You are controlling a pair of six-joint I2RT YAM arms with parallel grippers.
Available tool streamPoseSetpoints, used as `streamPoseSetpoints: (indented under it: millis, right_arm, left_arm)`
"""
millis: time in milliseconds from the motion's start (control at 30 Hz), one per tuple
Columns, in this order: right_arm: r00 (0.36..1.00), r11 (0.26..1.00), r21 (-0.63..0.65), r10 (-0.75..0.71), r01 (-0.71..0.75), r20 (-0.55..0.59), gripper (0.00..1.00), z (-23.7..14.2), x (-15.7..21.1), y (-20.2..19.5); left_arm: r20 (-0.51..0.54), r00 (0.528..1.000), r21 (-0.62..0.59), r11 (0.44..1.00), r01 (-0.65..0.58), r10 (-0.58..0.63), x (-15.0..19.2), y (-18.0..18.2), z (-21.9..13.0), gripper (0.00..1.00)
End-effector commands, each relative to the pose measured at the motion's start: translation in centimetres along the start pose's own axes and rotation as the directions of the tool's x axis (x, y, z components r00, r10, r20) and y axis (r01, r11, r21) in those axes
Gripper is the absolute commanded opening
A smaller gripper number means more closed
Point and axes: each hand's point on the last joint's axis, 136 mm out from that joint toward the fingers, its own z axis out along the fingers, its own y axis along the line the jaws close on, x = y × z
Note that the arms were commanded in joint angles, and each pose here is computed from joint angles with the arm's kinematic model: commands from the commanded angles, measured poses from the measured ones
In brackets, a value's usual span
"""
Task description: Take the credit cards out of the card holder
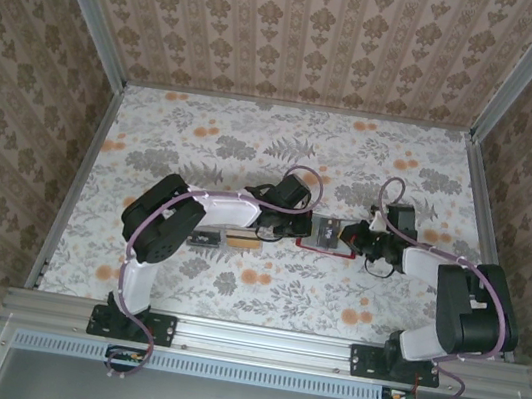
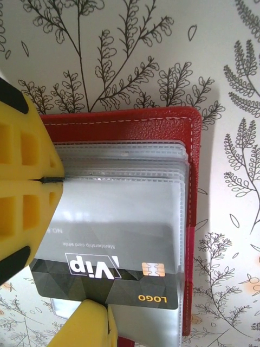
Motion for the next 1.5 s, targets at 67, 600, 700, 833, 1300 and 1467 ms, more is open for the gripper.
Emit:
streamPoseSetpoints:
  millis: [67,600,700,833,1300,1467]
  right_arm:
    - [0.999,1.0,-0.005,-0.023,0.023,-0.031,0.21,0.6,0.4,0.0]
    - [0.997,0.999,0.018,-0.039,0.041,-0.06,0.19,2.0,0.9,-0.3]
    - [0.998,0.998,0.041,-0.035,0.037,-0.056,0.0,1.8,0.9,-0.6]
    - [0.999,0.996,0.089,-0.018,0.021,-0.032,0.0,1.0,1.0,-1.5]
    - [0.991,0.989,0.137,0.032,-0.05,0.133,0.0,-4.4,0.4,-2.8]
    - [0.979,0.988,0.156,-0.025,-0.006,0.2,0.0,-7.1,0.3,-1.8]
  left_arm:
    - [-0.076,0.997,-0.111,0.994,0.025,-0.034,1.9,3.0,1.1,0.0]
    - [-0.09,0.995,-0.115,0.993,0.019,-0.029,2.1,2.9,1.4,0.0]
    - [-0.09,0.995,-0.119,0.993,0.021,-0.032,2.2,3.0,1.4,0.0]
    - [-0.089,0.995,-0.125,0.992,0.026,-0.037,2.2,3.2,1.4,0.0]
    - [-0.083,0.996,-0.12,0.993,0.017,-0.028,1.7,2.9,0.8,0.0]
    - [-0.08,0.997,-0.101,0.995,0.007,-0.015,1.3,2.1,0.7,0.0]
